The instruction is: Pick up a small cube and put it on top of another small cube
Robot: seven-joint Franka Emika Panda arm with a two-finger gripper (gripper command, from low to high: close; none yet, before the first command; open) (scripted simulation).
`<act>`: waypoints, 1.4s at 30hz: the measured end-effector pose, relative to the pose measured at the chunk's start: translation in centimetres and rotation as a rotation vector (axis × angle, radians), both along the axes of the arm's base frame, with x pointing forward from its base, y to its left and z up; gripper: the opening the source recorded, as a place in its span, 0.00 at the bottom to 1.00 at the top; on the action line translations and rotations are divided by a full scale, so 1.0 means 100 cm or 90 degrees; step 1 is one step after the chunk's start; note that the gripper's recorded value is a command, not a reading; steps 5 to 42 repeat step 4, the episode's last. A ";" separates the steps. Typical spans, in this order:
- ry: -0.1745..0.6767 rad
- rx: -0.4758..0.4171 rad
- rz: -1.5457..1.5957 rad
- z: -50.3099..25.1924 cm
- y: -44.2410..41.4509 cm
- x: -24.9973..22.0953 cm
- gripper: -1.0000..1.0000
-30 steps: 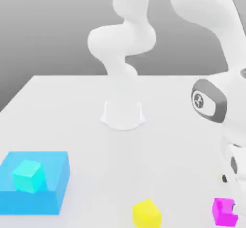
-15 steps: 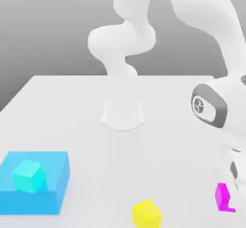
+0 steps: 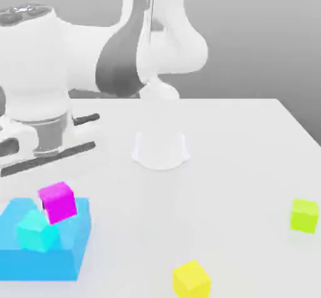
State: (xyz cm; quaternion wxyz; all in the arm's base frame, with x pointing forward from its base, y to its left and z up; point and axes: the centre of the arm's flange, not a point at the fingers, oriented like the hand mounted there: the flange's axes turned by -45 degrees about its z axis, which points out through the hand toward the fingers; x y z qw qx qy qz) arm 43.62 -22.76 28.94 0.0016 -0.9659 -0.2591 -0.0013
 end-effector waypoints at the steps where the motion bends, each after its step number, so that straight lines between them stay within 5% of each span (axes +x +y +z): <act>1: 0.001 0.000 0.004 -0.012 0.003 0.001 0.00; 2: 0.001 0.000 0.005 -0.021 0.004 0.001 1.00; 42: 0.001 0.000 0.006 -0.021 0.004 0.001 1.00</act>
